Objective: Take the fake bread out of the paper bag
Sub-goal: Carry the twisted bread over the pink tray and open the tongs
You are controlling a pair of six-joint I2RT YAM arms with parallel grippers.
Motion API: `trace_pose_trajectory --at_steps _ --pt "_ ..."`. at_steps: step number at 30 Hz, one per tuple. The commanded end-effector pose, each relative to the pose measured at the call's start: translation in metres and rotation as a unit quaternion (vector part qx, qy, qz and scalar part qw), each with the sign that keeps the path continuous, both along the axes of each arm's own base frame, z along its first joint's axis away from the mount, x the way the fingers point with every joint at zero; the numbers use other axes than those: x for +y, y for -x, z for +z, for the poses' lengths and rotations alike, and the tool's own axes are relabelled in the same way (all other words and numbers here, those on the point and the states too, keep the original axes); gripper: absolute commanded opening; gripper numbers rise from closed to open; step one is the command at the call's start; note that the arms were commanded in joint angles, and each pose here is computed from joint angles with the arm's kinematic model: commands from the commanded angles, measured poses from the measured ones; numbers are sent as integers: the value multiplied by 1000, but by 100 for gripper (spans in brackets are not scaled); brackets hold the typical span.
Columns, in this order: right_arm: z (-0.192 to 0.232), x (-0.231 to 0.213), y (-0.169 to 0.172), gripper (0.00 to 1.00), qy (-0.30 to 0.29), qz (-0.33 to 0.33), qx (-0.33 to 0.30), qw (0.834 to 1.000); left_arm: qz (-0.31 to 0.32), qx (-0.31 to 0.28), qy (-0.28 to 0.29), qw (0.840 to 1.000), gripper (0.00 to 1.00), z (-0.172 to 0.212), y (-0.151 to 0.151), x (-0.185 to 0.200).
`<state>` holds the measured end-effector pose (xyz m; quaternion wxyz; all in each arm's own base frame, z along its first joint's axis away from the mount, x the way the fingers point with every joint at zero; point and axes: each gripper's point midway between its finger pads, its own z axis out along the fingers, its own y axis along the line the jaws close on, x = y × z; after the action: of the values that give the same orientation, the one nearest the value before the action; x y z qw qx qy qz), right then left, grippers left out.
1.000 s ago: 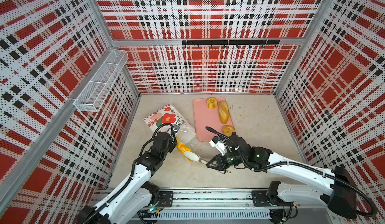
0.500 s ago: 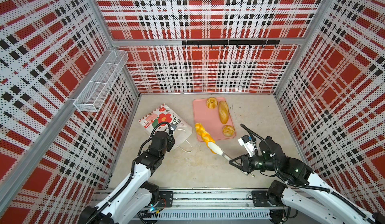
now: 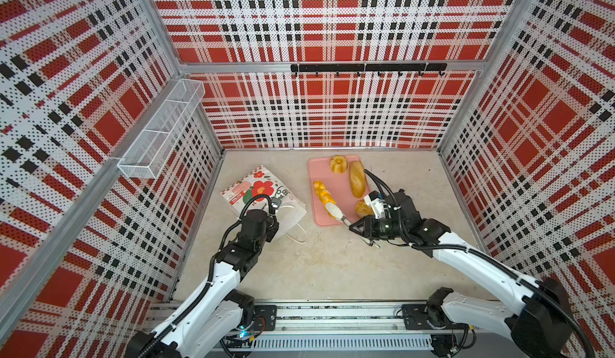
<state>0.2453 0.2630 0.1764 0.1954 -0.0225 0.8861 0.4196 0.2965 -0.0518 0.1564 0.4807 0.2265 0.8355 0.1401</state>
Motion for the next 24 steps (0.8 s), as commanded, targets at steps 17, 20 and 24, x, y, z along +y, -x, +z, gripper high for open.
trace_pose_trajectory --at_steps 17,20,24 --pt "-17 63 -139 0 -111 -94 -24 989 -11 -13 -3 1000 0 9 3 -7" --pt "-26 64 -149 0 -112 -94 -13 989 -15 -13 -6 1000 0 9 3 -9" --pt "-34 62 -159 1 -114 -99 2 989 -19 -13 -9 1000 0 8 3 -10"
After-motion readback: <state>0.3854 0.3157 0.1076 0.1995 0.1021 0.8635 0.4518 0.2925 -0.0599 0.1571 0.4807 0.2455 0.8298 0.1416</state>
